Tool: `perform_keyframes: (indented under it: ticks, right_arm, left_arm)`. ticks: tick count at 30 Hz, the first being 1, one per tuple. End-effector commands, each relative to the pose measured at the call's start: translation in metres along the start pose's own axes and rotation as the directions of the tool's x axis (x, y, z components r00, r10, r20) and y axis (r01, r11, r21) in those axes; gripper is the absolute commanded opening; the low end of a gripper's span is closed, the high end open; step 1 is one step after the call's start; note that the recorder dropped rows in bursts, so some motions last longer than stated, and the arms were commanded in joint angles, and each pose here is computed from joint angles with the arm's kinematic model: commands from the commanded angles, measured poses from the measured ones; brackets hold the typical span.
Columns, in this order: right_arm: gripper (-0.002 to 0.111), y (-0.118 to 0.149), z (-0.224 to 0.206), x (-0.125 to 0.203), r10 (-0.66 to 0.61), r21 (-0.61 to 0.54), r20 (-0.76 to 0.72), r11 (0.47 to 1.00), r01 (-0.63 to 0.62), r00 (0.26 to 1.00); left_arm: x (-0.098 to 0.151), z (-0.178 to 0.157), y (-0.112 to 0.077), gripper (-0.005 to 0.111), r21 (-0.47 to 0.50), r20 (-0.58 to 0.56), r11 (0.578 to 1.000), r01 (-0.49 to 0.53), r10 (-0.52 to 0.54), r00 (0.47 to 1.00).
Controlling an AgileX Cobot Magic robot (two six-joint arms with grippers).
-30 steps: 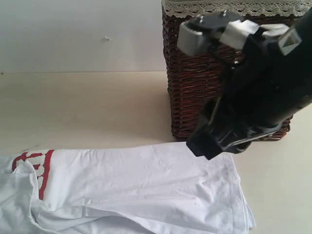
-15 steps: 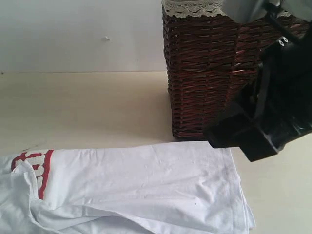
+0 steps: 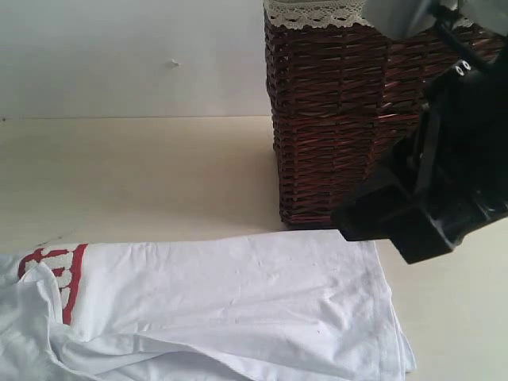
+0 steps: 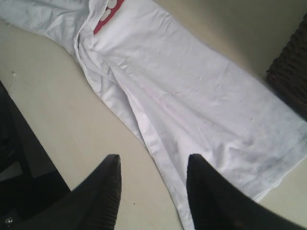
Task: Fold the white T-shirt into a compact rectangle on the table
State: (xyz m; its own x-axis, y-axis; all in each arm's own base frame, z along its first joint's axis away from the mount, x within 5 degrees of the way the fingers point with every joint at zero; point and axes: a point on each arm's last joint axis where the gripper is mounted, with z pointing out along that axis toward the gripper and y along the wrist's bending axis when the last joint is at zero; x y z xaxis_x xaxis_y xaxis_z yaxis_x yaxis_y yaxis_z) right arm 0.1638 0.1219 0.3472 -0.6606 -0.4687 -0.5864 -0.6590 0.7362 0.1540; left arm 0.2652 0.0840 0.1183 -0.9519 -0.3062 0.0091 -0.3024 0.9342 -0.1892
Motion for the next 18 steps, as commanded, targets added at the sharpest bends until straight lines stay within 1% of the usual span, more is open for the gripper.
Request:
perform_keyframes:
  ticks: [1, 2, 3, 7, 10, 13, 18]
  right_arm:
    - [0.044, 0.001, 0.000, 0.000, -0.010, -0.001, 0.011, 1.000, 0.010, 1.000]
    - [0.044, 0.001, 0.000, 0.000, -0.010, -0.001, 0.011, 1.000, 0.010, 1.000]
    - [0.044, 0.001, 0.000, 0.000, -0.010, -0.001, 0.011, 1.000, 0.010, 1.000]
    - [0.043, 0.001, 0.000, 0.000, -0.010, -0.001, 0.011, 1.000, 0.010, 1.000]
    - [0.043, 0.001, 0.000, 0.000, -0.010, -0.001, 0.011, 1.000, 0.010, 1.000]
    - [0.043, 0.001, 0.000, 0.000, -0.010, -0.001, 0.011, 1.000, 0.010, 1.000]
    - [0.043, 0.001, 0.000, 0.000, -0.010, -0.001, 0.011, 1.000, 0.010, 1.000]
  left_arm:
    - [-0.001, 0.011, 0.003, 0.062, 0.000, -0.026, 1.000, 0.004, -0.004, 1.000]
    - [-0.002, 0.010, 0.003, 0.055, -0.002, -0.024, 1.000, 0.002, -0.002, 1.000]
    - [-0.002, 0.010, 0.003, 0.046, -0.003, -0.025, 1.000, -0.001, 0.001, 1.000]
    - [-0.001, 0.010, 0.004, 0.002, -0.009, -0.043, 1.000, -0.015, 0.014, 0.999]
    - [-0.005, 0.005, 0.002, 0.001, 0.007, -0.047, 1.000, -0.009, 0.009, 0.999]
    - [-0.012, -0.002, -0.006, 0.000, 0.064, -0.045, 0.998, 0.026, -0.023, 0.999]
    - [-0.016, -0.010, -0.026, 0.000, 0.071, -0.028, 0.997, -0.042, 0.044, 0.999]
